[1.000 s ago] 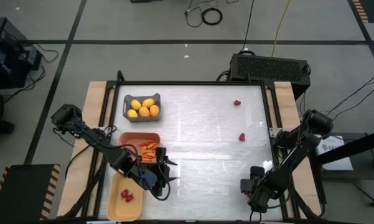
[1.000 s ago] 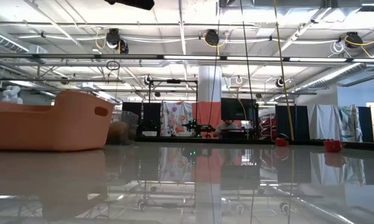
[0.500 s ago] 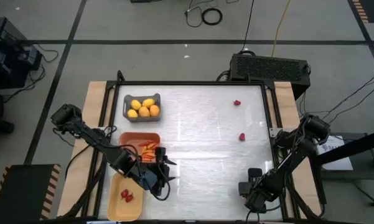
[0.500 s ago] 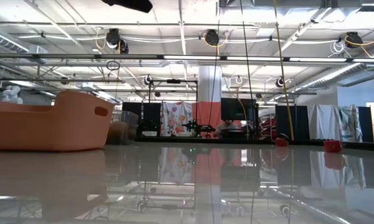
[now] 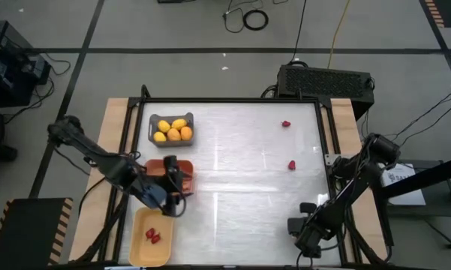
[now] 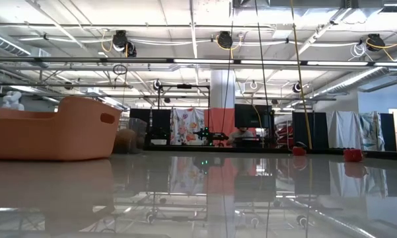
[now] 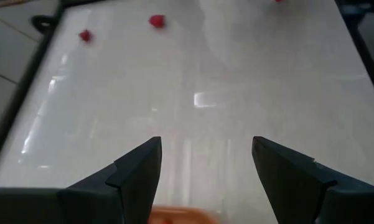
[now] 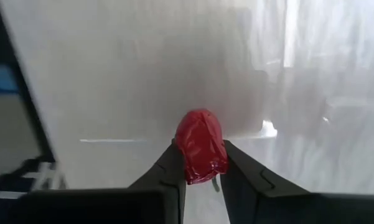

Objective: Sort produce into baskets
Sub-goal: Put the red chili pepper into the yellow bin

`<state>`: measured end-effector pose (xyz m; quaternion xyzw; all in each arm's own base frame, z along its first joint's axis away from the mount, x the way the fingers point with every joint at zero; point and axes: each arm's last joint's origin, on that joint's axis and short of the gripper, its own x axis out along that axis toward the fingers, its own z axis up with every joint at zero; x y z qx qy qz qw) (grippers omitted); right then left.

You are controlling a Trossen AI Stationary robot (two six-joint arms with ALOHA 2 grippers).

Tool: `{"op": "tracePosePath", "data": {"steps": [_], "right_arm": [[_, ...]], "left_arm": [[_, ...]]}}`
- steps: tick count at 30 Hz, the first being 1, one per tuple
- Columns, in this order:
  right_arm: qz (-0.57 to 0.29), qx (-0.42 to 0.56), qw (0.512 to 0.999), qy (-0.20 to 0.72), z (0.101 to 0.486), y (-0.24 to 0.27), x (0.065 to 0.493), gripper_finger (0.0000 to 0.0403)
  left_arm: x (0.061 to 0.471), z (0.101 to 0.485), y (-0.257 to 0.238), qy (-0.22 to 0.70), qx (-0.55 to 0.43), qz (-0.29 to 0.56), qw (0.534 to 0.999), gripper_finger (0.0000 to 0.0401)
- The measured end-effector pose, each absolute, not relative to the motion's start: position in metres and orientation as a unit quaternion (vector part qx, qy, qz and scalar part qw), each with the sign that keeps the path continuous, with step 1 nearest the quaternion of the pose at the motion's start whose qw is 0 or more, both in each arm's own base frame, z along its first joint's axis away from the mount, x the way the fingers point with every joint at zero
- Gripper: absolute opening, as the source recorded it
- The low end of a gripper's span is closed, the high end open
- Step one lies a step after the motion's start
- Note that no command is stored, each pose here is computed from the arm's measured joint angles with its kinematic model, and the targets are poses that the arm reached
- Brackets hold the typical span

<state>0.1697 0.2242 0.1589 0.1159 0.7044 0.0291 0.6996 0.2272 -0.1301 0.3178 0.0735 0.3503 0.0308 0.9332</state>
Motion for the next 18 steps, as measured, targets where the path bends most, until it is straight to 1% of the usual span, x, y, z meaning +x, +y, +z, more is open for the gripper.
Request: {"op": "tracePosePath", "data": {"steps": [4, 8, 13, 18], "right_arm": [[0.035, 0.129, 0.715, 0.686, 0.168, 0.218, 0.176, 0.0064], [0.027, 0.117, 0.775, 0.62, 0.173, 0.208, 0.196, 0.0067], [0.066, 0.119, 0.86, 0.492, 0.185, 0.197, 0.239, 0.0065], [0.135, 0.104, 0.933, 0.318, 0.205, 0.186, 0.285, 0.0065]], "left_arm": [[0.213, 0.331, -0.119, 0.331, 0.069, 0.06, 0.939, 0.0257], [0.204, 0.333, -0.112, 0.334, 0.089, 0.073, 0.936, 0.0257], [0.203, 0.328, -0.101, 0.358, 0.095, 0.089, 0.925, 0.0257], [0.204, 0.325, -0.091, 0.385, 0.085, 0.101, 0.914, 0.0257]]}}
